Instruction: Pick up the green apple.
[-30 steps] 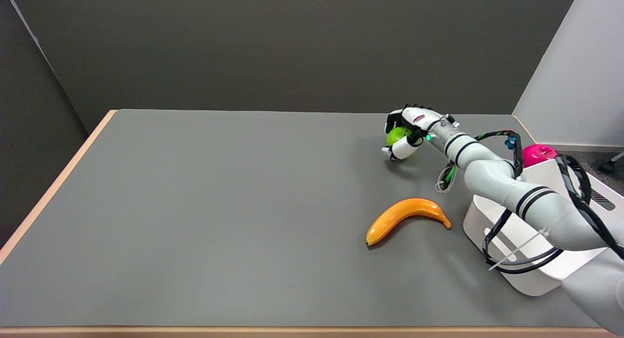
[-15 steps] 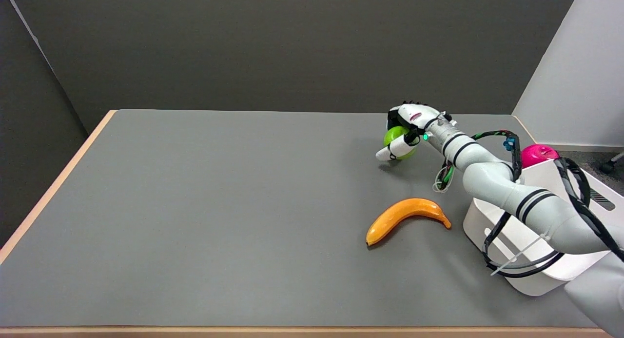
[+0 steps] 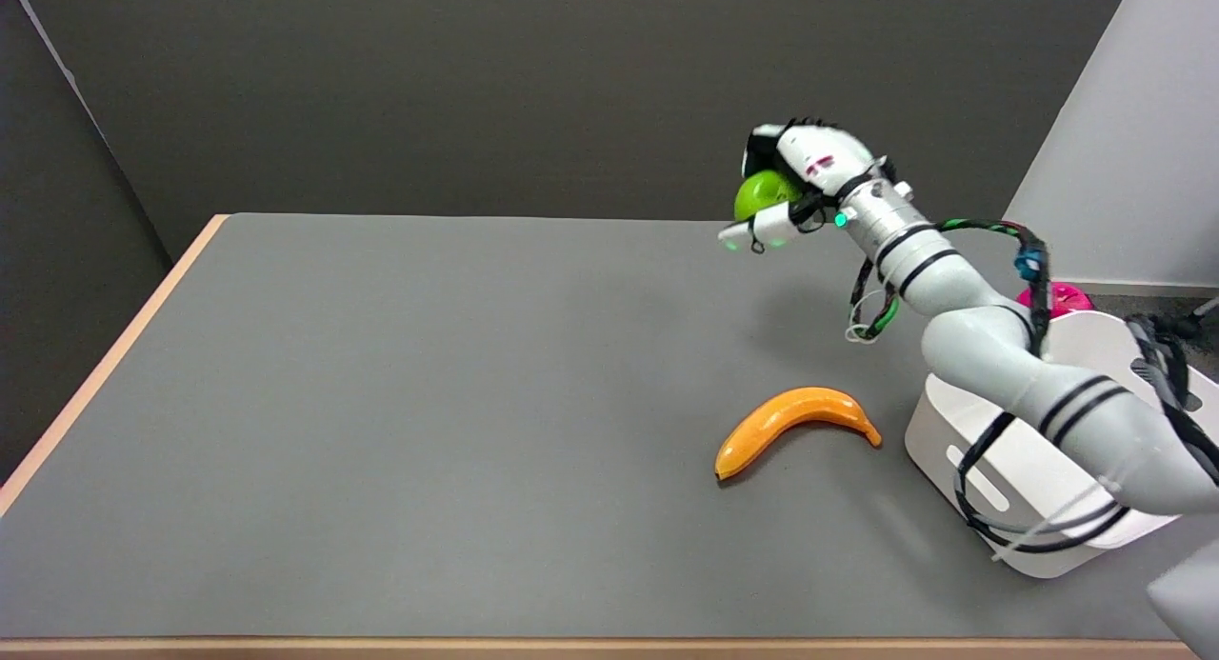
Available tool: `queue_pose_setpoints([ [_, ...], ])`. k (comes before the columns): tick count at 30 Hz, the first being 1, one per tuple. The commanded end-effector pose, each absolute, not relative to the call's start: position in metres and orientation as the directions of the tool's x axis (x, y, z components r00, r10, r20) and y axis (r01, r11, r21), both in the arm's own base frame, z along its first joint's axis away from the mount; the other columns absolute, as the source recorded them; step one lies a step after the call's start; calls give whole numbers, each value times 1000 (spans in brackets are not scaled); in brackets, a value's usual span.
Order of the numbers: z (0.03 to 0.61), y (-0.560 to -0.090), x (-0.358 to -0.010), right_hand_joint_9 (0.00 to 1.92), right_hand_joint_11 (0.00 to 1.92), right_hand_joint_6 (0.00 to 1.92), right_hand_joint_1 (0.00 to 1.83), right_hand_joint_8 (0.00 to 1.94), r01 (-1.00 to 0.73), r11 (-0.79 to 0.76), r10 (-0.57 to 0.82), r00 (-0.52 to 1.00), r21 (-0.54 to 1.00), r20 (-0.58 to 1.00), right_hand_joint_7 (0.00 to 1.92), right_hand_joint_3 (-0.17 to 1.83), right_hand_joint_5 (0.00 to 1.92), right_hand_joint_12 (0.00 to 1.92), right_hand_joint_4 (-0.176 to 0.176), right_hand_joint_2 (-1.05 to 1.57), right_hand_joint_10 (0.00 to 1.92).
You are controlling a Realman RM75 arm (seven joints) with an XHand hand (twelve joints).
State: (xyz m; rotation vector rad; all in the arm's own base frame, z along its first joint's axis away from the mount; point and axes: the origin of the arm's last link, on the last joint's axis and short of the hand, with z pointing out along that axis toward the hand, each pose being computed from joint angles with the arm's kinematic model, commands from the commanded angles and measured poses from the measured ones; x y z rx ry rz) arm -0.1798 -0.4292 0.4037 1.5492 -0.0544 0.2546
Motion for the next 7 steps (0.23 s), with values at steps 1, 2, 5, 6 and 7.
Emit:
queue_pose_setpoints([
  [1, 411, -285, -82, 781, 837, 1481, 1339, 1283, -81, 37, 607, 793, 996, 42, 822, 237, 595, 1921, -137, 1115, 1505],
  [2, 414, -279, -85, 782, 837, 1478, 1339, 1283, -92, 45, 614, 788, 995, 45, 824, 246, 599, 1921, -136, 1110, 1506],
  [5, 430, -254, -98, 780, 834, 1466, 1339, 1287, -132, 90, 642, 765, 987, 44, 825, 263, 603, 1921, -137, 1102, 1520],
  [6, 437, -242, -102, 776, 832, 1466, 1340, 1292, -141, 121, 656, 754, 983, 27, 823, 256, 601, 1921, -138, 1107, 1526],
  [7, 442, -231, -106, 776, 837, 1465, 1340, 1298, -150, 148, 666, 746, 978, 13, 822, 262, 602, 1921, -138, 1104, 1531],
])
